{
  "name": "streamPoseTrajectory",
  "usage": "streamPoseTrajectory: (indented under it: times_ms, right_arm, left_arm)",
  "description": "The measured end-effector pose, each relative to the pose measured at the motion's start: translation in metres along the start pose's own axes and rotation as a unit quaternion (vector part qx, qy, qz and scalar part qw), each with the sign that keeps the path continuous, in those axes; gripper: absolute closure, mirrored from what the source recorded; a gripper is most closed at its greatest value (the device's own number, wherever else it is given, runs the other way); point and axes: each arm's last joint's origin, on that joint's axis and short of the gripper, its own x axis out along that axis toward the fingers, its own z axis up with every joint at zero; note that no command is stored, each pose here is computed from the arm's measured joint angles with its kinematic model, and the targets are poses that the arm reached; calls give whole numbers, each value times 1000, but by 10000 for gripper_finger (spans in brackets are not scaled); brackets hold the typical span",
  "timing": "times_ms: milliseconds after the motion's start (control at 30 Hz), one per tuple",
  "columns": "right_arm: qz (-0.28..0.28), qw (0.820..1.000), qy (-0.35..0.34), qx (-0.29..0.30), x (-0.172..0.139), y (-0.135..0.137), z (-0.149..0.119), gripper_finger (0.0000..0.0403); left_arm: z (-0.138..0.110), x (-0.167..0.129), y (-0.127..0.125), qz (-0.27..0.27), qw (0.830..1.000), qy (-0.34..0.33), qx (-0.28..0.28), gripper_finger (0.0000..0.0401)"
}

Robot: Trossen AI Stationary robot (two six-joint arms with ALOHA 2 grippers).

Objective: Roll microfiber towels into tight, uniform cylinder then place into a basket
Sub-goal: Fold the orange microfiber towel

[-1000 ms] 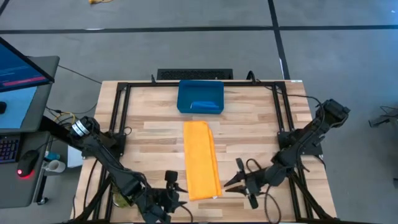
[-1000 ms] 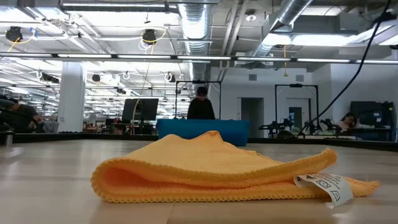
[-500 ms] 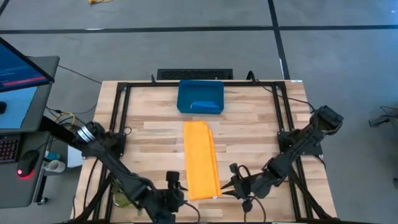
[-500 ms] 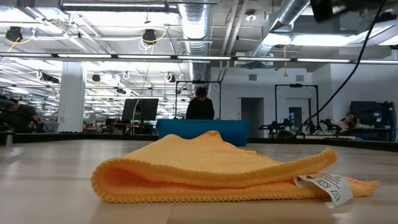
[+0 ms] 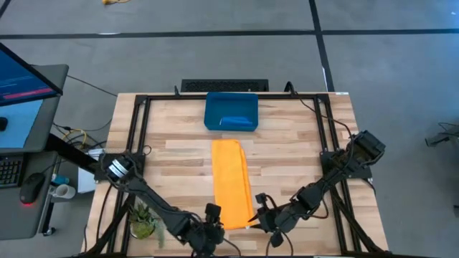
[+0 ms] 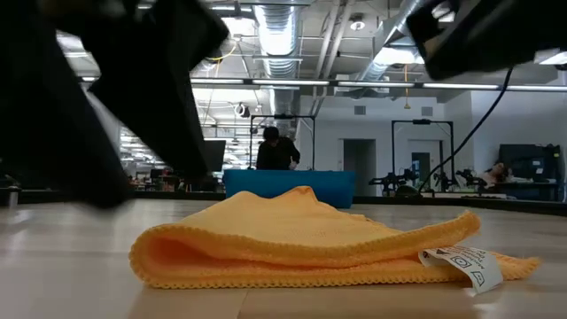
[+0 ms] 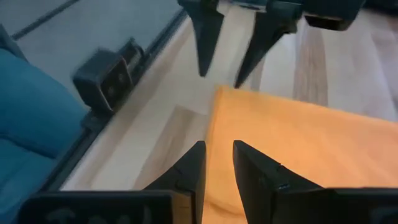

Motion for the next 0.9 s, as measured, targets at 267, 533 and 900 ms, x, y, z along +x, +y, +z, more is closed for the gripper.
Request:
streamPoseTrajectory:
  times_ms: [267,533,900]
  right_arm:
    - [14,1000,4,7,3,-7,1,300]
    - [43,999,32,0,2,-6,-5,300]
    - [49,998,44,7,4,-11,-6,261]
  left_arm:
    - [-4,18,12,-12,999,35,-3,211]
    - [-9,37,15,-41,997,61,-27,211]
    - [-12,39,16,-25,997,67,-40,328]
